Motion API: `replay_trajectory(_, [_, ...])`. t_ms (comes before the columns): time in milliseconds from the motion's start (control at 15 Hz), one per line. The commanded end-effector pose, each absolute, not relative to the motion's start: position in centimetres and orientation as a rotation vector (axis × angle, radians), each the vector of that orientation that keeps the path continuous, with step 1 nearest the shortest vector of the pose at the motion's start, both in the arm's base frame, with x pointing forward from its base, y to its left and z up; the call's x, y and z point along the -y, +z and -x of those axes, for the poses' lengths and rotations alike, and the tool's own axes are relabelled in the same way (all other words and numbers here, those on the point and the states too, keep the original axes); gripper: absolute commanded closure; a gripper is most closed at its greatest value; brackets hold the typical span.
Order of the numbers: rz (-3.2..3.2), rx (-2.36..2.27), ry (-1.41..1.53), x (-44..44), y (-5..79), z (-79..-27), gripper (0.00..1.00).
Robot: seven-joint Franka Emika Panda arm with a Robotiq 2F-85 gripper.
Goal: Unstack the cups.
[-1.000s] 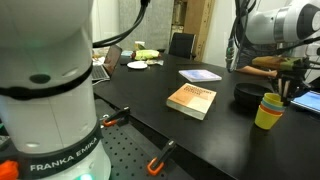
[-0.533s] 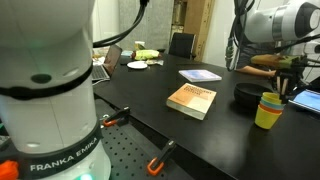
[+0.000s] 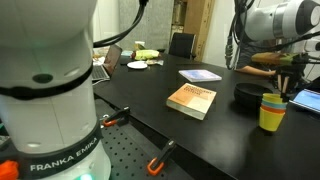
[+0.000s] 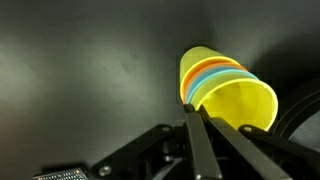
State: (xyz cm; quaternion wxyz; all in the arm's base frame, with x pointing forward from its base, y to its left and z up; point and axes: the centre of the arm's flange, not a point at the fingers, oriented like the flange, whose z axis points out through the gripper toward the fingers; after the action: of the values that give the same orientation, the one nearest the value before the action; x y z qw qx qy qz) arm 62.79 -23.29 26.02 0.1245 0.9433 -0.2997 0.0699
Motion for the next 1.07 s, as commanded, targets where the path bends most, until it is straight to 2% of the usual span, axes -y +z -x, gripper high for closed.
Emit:
replay_trajectory(0, [-2.777, 0.949, 0.228, 23.7, 27.1, -62.3, 0.99])
replay_trajectory(1000, [-2.798, 1.062, 0.316, 24.1, 34.4, -61.4, 0.99])
